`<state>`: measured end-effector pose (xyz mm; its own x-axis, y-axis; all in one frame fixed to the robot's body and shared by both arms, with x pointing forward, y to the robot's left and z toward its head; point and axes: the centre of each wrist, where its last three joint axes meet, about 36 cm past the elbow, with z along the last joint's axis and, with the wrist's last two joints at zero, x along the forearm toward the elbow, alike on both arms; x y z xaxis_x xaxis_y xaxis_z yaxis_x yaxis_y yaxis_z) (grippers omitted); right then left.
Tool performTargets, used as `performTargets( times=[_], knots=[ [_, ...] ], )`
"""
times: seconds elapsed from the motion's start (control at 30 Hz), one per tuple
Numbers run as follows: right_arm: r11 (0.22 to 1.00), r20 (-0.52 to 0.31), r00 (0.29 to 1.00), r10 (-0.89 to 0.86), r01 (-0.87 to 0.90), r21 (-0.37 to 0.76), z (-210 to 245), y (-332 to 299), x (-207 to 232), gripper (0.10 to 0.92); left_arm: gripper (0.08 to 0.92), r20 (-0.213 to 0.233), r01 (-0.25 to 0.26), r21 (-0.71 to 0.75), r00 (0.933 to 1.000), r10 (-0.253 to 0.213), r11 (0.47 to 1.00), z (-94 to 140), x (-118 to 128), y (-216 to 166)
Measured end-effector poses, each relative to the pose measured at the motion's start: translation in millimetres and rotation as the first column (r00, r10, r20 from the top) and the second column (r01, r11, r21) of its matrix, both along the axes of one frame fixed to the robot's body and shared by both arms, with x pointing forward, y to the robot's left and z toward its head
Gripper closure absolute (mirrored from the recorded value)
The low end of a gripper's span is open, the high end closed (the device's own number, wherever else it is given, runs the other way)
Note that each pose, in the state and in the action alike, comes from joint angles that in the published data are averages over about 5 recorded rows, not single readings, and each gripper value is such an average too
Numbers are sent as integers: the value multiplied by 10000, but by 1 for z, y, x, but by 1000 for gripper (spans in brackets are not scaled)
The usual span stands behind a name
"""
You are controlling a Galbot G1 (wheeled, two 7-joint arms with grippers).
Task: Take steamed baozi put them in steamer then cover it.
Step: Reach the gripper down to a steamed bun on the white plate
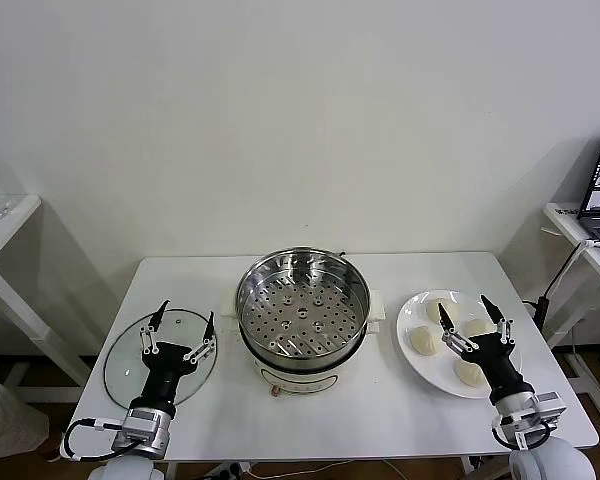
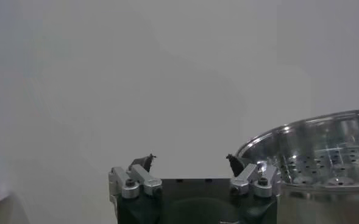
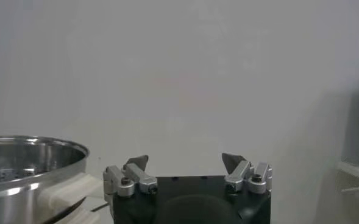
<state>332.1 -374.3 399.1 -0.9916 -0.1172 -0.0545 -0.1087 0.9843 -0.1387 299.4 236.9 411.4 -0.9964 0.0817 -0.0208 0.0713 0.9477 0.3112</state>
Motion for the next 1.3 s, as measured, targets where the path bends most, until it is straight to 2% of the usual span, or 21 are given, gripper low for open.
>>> performTargets(
  times=[0.17,0.37,0.57,0.7,0.87,1.03,1.17,1.3],
  knots=[
    [9957,-156,9999,35,-49,-925,7,-16,15,200,177,65,-4,59,10000,4,10000,1,0,2],
    [9292,-520,9983,273,-445,-3669,27,-54,59,200,177,150,96,123,9998,-98,9999,2,-1,3],
    [7484,-1623,9804,1120,-1906,-6352,63,-87,114,200,177,231,184,156,9996,-188,9997,1,0,5],
    [5904,-2891,9384,1890,-3439,-7302,85,-100,153,200,177,288,244,125,9993,-248,9996,1,2,3],
    [3929,-4879,8375,2463,-5464,-7396,106,-109,199,200,177,305,277,39,9991,-278,9996,-2,5,0],
    [2309,-6724,7032,2310,-7110,-6642,120,-110,237,200,177,291,280,0,9992,-280,9996,-3,7,-1],
    [1434,-7802,5952,1926,-8036,-5776,124,-106,262,200,177,251,237,-16,9994,-237,9997,-5,8,0],
    [902,-8497,5057,1495,-8627,-4976,121,-101,282,200,177,223,189,-38,9996,-188,9998,-6,8,0]
  ],
)
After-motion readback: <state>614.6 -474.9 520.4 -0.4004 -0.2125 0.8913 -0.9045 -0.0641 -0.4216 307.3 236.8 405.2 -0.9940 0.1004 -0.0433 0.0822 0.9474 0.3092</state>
